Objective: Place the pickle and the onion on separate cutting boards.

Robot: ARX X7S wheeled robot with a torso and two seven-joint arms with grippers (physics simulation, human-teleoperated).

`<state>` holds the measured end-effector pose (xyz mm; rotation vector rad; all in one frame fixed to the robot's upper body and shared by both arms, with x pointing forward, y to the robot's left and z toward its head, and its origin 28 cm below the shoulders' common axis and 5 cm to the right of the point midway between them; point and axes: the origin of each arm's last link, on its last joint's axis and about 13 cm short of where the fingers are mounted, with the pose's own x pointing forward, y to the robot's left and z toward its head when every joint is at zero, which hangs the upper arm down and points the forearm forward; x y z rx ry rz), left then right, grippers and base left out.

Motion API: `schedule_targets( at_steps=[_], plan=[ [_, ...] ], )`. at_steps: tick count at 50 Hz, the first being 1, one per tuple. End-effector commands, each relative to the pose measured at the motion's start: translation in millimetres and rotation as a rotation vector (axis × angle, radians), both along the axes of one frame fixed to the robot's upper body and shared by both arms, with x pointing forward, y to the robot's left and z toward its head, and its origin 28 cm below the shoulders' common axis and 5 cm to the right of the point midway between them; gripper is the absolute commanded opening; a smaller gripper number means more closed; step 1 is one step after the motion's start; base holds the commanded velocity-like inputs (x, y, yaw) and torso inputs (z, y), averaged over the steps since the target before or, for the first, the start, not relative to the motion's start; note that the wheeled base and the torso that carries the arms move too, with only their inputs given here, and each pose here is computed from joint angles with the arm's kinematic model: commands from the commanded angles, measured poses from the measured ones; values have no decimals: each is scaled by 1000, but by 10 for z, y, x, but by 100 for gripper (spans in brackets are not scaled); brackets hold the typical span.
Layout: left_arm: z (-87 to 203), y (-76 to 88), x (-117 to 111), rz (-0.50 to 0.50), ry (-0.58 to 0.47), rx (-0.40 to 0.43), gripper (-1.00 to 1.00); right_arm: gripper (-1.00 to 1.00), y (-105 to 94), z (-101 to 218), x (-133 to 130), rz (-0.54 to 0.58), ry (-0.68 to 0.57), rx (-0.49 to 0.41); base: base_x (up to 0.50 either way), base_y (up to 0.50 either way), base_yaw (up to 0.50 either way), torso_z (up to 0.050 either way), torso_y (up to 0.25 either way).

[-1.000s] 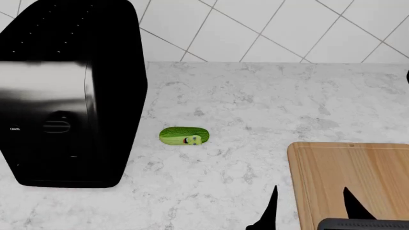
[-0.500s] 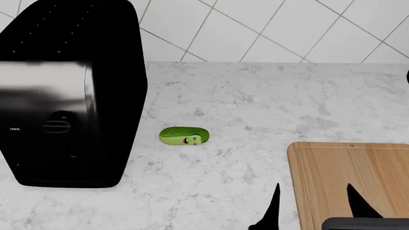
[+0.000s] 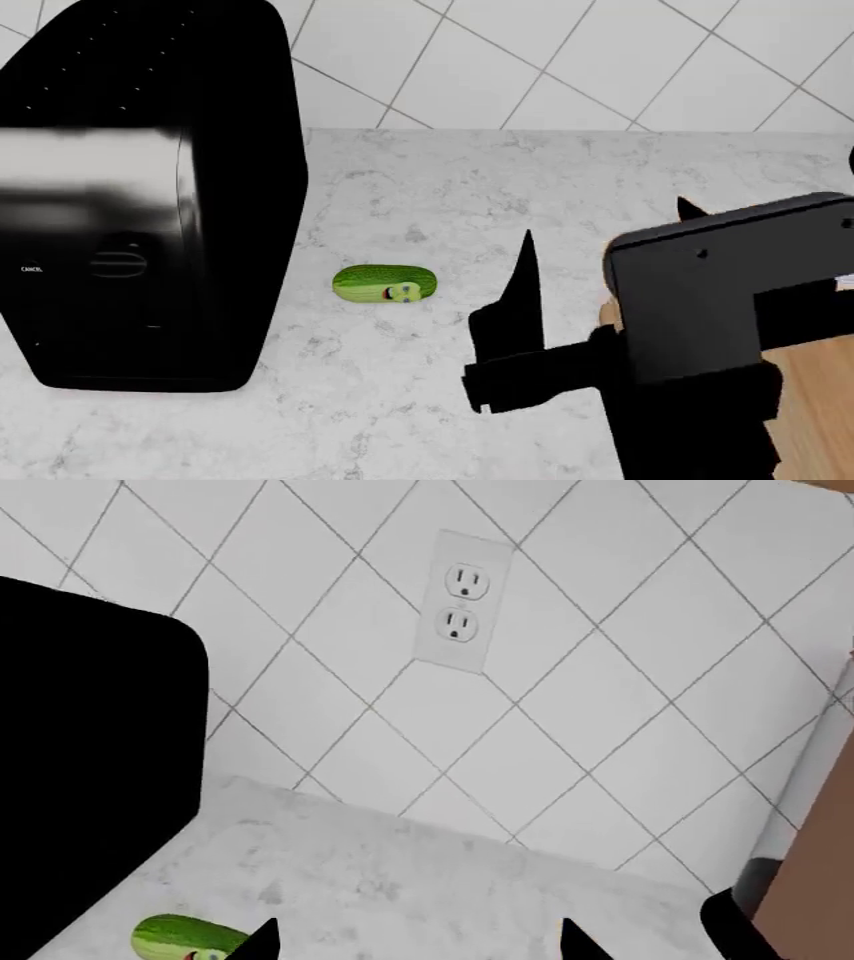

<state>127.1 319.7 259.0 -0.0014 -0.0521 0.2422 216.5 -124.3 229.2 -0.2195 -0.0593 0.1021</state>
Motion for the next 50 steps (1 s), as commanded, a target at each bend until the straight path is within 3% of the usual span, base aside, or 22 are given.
schedule_targets(
  at_steps=[1,8,14,19,22,23,30,37,50],
  plan=[
    [138,62,-265,-4,-59,28,100,100,-27,765,342,80,59,-203,0,0,0,0,0],
    [74,75,-225,-4,-33,29,100,100,38,865,786,225,286,-393,0,0,0,0,0],
    [93,121,-242,-5,-51,-12,100,100,77,938,1127,292,417,-473,0,0,0,0,0],
    [83,169,-251,22,-51,-14,100,100,123,846,1419,354,594,-680,0,0,0,0,0],
    [73,186,-256,28,-49,-18,100,100,154,851,1517,367,605,-703,0,0,0,0,0],
    [80,194,-258,32,-51,-18,100,100,182,848,1545,349,578,-762,0,0,0,0,0],
    [46,195,-231,36,-33,-39,100,100,322,721,1726,454,672,-761,0,0,0,0,0],
    [26,217,-219,52,-27,-39,100,100,484,667,1806,563,744,-821,0,0,0,0,0],
    [12,240,-214,48,-32,-46,100,100,672,663,1975,594,729,-837,0,0,0,0,0]
  ],
)
